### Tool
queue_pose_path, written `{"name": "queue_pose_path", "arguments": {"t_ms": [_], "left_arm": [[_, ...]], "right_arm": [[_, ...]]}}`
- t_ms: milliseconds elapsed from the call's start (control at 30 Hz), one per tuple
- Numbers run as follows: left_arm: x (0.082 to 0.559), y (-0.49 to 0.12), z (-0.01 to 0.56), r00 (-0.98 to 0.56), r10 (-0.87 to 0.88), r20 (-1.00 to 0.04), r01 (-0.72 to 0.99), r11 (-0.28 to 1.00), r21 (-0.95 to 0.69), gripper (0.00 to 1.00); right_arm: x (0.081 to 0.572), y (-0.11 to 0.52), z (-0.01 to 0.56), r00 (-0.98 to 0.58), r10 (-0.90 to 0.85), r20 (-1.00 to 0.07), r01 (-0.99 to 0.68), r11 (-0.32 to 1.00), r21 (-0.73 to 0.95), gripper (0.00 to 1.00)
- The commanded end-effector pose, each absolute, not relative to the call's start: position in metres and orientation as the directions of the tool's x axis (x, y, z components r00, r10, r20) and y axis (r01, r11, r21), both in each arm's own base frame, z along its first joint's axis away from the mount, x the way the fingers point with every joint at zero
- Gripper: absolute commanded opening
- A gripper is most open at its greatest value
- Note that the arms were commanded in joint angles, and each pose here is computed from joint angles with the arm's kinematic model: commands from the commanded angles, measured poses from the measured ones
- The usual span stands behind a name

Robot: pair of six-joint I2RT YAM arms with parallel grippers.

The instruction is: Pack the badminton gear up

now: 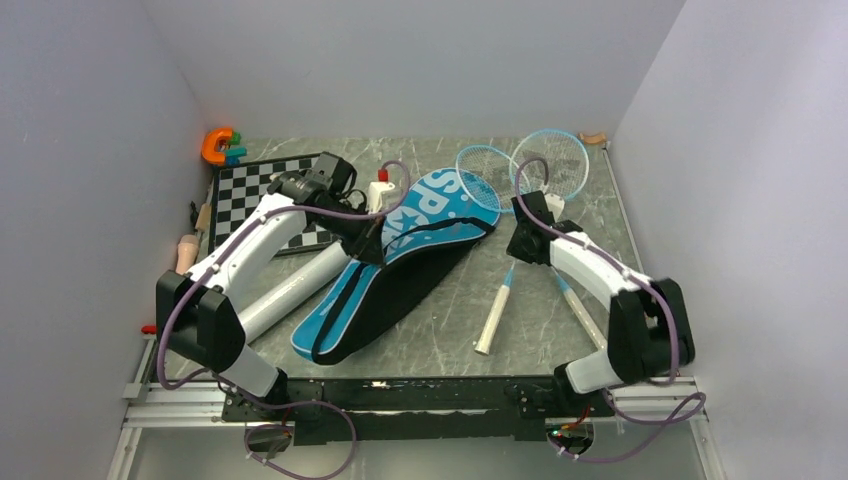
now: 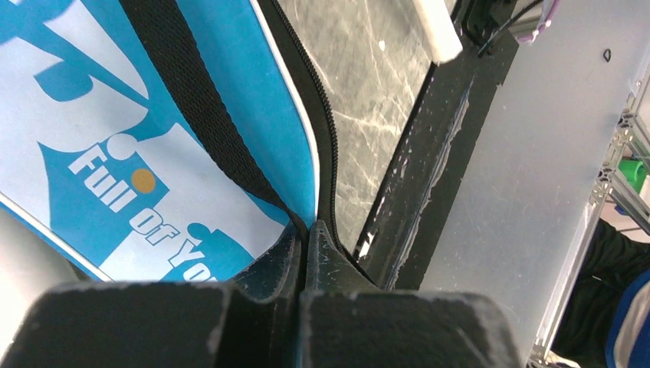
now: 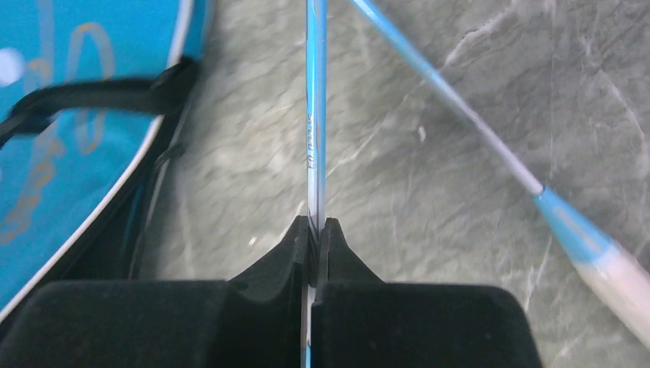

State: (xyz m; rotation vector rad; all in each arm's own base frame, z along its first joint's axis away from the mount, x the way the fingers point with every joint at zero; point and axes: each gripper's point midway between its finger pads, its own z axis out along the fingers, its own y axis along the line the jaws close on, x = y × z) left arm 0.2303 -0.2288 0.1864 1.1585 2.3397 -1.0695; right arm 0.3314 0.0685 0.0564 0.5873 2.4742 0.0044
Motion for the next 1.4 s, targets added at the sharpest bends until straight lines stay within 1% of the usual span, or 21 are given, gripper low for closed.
{"name": "queue_pose_path", "arguments": {"t_ms": [0,67,133,333,567,767,900,1133,1367], "left_arm": [[0.247,-0.242,0.233,-0.544,0.487,-0.683,0.839,0.331,-0.431,0.0],[0.252,-0.243,0.242,-0.536,0.476,-0.697,0.843,0.332,-0.423,0.0],[0.257,-0.244,0.247,-0.537,0.464,-0.705,0.843,0.336,-0.421,0.0],[0.279,-0.239,0.241,-0.573,0.428,-0.699,0.814,0.391,-0.429,0.0],[0.316,-0.236,0.227,-0.605,0.406,-0.685,0.786,0.442,-0.432,0.0],[0.326,-0.24,0.221,-0.619,0.404,-0.674,0.776,0.45,-0.442,0.0],[0.329,-0.239,0.215,-0.625,0.41,-0.665,0.771,0.462,-0.44,0.0],[0.331,-0.239,0.214,-0.626,0.414,-0.66,0.769,0.469,-0.435,0.0],[0.326,-0.239,0.22,-0.611,0.419,-0.672,0.781,0.459,-0.424,0.0]], "right_arm": [[0.322,0.078,0.132,-0.643,0.382,-0.664,0.357,0.916,0.181,0.0],[0.303,0.083,0.143,-0.656,0.376,-0.654,0.336,0.922,0.194,0.0],[0.279,0.088,0.148,-0.694,0.369,-0.618,0.312,0.928,0.204,0.0],[0.21,0.097,0.18,-0.754,0.353,-0.554,0.239,0.933,0.27,0.0],[0.125,0.121,0.188,-0.884,0.286,-0.369,0.138,0.915,0.378,0.0],[0.07,0.119,0.199,-0.954,0.188,-0.231,0.078,0.905,0.417,0.0],[0.042,0.117,0.202,-0.981,0.103,-0.164,0.019,0.895,0.445,0.0],[0.015,0.128,0.201,-0.996,-0.032,-0.08,-0.069,0.847,0.527,0.0],[0.02,0.139,0.198,-0.988,-0.132,-0.074,-0.151,0.827,0.541,0.0]]}}
